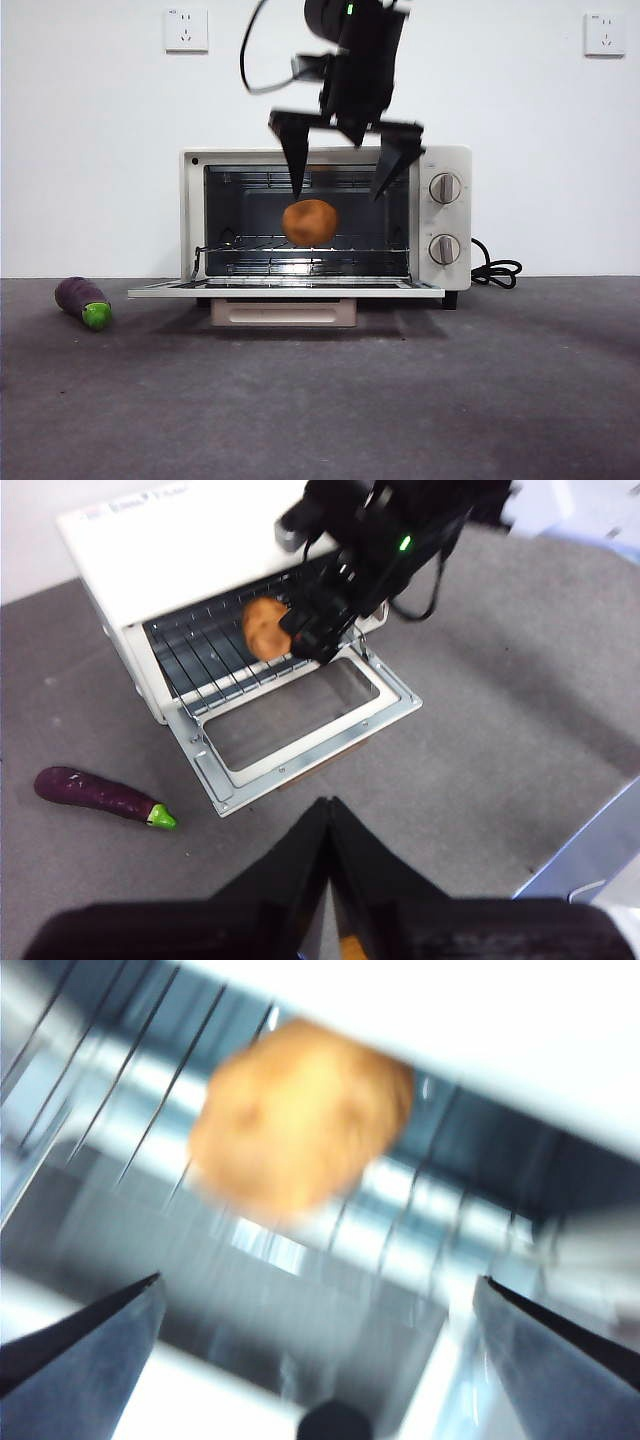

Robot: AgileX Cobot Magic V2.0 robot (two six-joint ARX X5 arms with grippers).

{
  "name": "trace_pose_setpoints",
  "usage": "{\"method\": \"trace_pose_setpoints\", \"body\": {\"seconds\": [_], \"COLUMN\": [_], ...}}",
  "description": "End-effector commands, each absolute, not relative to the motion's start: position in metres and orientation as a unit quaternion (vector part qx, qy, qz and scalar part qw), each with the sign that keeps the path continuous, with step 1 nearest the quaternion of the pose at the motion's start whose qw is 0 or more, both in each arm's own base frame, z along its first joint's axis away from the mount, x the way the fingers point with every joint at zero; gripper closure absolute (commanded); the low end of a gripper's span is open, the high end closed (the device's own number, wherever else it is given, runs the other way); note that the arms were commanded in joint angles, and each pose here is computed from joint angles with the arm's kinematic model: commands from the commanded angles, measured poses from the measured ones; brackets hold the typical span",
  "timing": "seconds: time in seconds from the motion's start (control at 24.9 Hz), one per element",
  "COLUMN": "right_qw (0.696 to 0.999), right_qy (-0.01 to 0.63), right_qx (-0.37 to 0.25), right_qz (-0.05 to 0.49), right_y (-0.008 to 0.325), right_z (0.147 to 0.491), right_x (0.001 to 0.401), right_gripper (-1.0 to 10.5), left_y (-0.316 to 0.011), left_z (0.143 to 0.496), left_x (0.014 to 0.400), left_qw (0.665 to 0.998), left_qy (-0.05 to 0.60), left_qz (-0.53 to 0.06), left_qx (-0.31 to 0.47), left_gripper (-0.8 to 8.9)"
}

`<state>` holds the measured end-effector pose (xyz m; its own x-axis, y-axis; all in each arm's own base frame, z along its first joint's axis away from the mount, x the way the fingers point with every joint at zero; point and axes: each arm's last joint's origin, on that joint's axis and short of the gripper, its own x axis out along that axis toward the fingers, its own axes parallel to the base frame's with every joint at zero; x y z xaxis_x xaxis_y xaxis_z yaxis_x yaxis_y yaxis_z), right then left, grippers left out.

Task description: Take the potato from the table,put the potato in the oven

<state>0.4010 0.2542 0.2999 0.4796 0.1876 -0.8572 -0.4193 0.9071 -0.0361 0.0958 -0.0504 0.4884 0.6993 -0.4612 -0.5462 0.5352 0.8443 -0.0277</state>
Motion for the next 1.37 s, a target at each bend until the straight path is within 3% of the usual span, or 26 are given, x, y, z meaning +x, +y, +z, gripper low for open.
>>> {"method": "trace_pose_setpoints", "body": {"seconds": [0.04,0.16,0.44,0.52,0.64,0.76,0.88,1.13,1.37], "right_qw": [0.830,0.829,0.848,0.859,0.870,0.881,0.888,0.898,0.908], "right_qy": [0.510,0.505,0.438,0.412,0.377,0.346,0.324,0.292,0.269], "right_qx": [-0.131,-0.165,-0.182,-0.190,-0.187,-0.163,-0.122,-0.073,-0.021], "right_qz": [0.184,0.172,0.236,0.236,0.257,0.279,0.301,0.322,0.320], "right_y": [0.256,0.258,0.272,0.265,0.240,0.207,0.170,0.116,0.072], "right_z": [0.313,0.338,0.401,0.423,0.456,0.482,0.500,0.511,0.510], "right_x": [0.388,0.371,0.298,0.270,0.223,0.179,0.143,0.097,0.063], "right_gripper": [2.8,2.7,2.7,4.6,9.6,9.6,9.6,9.6,9.6], "left_y": [-0.056,-0.065,-0.080,-0.080,-0.081,-0.081,-0.077,-0.080,-0.080], "left_z": [0.485,0.479,0.465,0.460,0.449,0.432,0.411,0.373,0.314], "left_x": [0.107,0.125,0.159,0.171,0.194,0.224,0.255,0.291,0.308], "left_qw": [0.914,0.906,0.893,0.896,0.888,0.869,0.838,0.803,0.772], "left_qy": [0.288,0.313,0.356,0.370,0.399,0.441,0.481,0.504,0.545], "left_qz": [-0.273,-0.272,-0.253,-0.216,-0.195,-0.208,-0.258,-0.316,-0.321], "left_qx": [0.079,0.085,0.109,0.120,0.118,0.088,0.023,-0.038,-0.063], "left_gripper": [8.19,8.19,8.19,8.19,8.19,8.19,8.19,8.19,8.19]}}
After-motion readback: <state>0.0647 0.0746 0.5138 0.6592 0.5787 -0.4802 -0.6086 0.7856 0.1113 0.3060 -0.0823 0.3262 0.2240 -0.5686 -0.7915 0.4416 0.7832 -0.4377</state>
